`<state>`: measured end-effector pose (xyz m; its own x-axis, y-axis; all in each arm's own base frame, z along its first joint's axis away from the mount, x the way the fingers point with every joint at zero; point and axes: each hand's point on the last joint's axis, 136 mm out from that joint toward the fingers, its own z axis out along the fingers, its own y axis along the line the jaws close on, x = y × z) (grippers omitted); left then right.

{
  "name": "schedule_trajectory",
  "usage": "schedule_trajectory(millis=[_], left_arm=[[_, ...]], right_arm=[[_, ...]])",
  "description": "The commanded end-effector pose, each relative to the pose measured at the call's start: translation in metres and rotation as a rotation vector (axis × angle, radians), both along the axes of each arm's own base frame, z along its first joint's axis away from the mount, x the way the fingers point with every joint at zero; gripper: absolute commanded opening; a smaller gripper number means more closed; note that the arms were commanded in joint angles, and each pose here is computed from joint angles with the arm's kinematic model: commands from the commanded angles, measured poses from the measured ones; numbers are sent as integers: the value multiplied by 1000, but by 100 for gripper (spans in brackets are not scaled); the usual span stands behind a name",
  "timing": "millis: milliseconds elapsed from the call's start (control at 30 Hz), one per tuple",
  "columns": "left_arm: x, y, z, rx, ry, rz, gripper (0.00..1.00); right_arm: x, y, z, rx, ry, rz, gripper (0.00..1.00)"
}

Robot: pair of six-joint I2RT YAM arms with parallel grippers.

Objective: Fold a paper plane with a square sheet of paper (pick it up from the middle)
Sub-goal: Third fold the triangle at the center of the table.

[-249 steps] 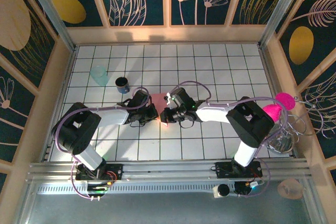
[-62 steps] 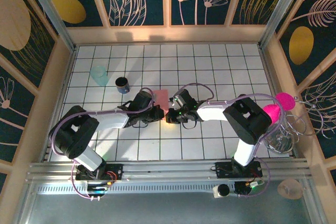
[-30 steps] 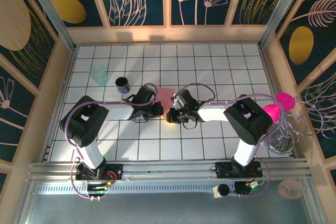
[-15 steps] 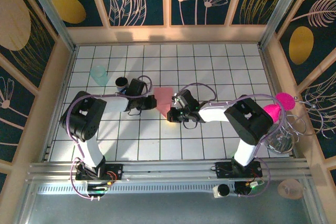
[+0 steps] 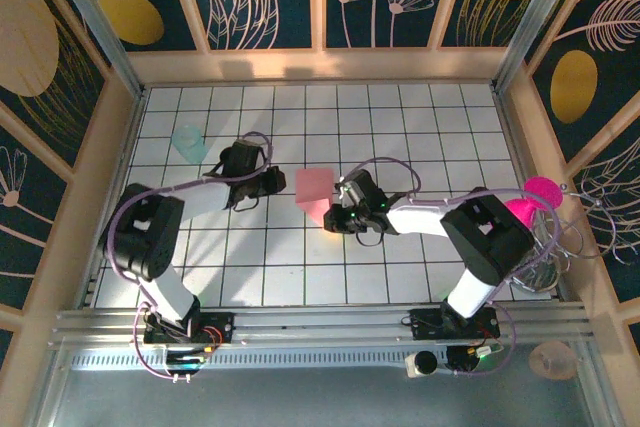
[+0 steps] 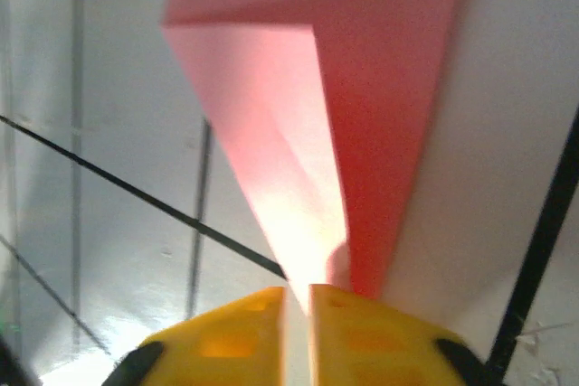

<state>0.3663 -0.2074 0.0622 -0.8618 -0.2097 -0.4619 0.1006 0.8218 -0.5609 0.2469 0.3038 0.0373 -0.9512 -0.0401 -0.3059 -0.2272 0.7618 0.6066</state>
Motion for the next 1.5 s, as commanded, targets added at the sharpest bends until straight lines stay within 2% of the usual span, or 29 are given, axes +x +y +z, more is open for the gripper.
schedule_trajectory(millis=[0,133,267,467,700,933,1333,1467], left_arm=[[-14,-5,21,-148,16,52,18],[-32,-6,21,-260,71,98,30],[-48,-14,14,-369,153,112,39],[-58,-21,-9,-335,242,123,40],[-60,-37,-28,-304,306,110,40],[-54,-47,-26,-313,312,91,33],[-50,-47,-42,-282,354,113,31],[-47,-56,-37,-315,350,79,22]], right_arm=[[28,18,59,172,-132,-61,25],[37,25,64,247,-135,-115,28],[41,26,49,245,-97,-155,30],[48,14,23,178,-66,-236,33],[47,4,-6,135,-6,-269,32],[43,-2,-23,119,42,-277,32],[41,-6,-32,113,63,-283,31],[41,-7,-32,114,62,-282,31]])
